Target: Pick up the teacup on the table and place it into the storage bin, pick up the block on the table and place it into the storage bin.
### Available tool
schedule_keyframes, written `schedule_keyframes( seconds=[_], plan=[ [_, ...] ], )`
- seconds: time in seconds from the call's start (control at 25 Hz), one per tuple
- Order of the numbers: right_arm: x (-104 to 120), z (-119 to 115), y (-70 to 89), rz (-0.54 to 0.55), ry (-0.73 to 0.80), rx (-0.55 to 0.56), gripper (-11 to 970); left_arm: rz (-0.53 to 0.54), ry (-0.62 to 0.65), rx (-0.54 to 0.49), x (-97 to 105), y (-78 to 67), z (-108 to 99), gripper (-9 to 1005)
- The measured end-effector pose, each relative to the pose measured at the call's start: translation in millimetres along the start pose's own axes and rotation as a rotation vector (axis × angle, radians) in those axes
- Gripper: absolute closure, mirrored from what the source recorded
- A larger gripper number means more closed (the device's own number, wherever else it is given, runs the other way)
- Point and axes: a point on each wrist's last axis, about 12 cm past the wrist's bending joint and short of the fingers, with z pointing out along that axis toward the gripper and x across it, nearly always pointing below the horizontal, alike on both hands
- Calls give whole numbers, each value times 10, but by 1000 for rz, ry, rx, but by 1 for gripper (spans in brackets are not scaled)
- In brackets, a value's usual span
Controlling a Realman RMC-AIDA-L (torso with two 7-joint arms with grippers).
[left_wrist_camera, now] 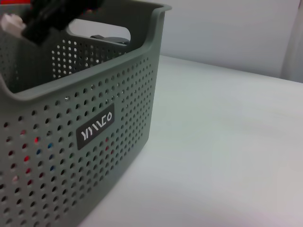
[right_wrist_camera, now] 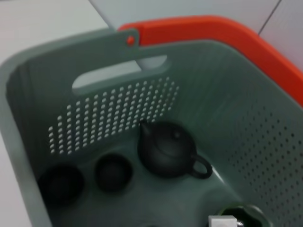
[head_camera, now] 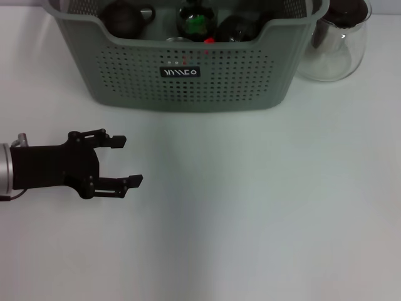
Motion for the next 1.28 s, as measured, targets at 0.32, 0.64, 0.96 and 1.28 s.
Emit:
schedule_keyframes(
  seconds=[0.32, 0.64, 0.96, 1.28],
  plan=[
    [85, 49, 57, 0, 4, -39, 580, 4, -2, 5, -9, -2, 10, 122],
    [9, -358, 27, 38, -192, -89, 397, -3, -77, 37, -53, -64, -41, 123],
    [439, -1218, -6, 76, -569, -148, 306, 10, -315, 69, -181, -191, -265, 120],
    [1376, -1365, 111, 162, -801, -407, 236, -55, -361, 55, -145, -237, -353, 116]
  ],
)
